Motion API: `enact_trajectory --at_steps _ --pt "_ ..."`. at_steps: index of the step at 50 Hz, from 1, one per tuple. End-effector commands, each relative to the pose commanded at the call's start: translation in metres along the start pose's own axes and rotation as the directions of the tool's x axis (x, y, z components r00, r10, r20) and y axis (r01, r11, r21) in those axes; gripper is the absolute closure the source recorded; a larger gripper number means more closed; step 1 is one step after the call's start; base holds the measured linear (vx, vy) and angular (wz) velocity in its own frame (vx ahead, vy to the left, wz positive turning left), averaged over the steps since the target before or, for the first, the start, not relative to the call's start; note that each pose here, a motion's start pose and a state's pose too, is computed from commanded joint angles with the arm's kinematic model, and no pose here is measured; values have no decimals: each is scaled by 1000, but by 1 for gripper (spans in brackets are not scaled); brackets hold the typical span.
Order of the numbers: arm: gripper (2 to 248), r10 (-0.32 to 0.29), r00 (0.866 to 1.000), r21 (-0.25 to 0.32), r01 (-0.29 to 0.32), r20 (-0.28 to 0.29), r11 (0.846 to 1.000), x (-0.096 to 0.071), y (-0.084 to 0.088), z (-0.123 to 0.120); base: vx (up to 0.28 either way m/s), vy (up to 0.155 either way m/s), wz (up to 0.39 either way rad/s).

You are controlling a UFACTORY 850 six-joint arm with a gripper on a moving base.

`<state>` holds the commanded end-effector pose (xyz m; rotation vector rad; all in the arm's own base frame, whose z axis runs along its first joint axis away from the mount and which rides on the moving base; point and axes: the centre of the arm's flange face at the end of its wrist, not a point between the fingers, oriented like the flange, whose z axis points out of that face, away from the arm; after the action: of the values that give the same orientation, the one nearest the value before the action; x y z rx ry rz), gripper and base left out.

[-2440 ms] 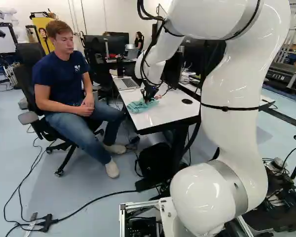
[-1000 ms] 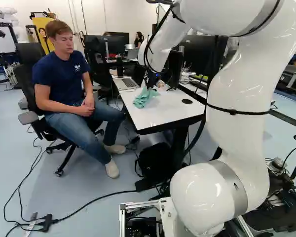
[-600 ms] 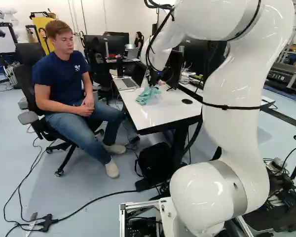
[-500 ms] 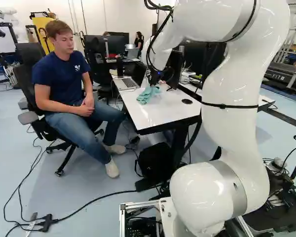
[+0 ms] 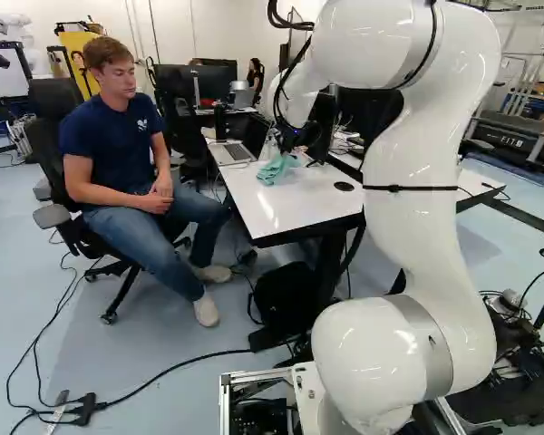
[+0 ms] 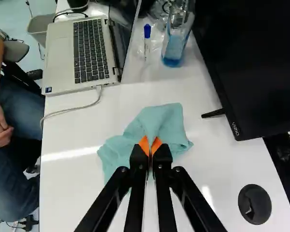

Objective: Clean the table with the green towel

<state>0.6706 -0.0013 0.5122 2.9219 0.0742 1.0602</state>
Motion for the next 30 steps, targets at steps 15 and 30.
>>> enact_trajectory --at_steps 15,30 --pt "225 15 1000 -14 -15 -16 1000 15 14 16 0 0 0" --pt "225 17 1000 -14 -17 0 1000 11 15 31 0 0 0"
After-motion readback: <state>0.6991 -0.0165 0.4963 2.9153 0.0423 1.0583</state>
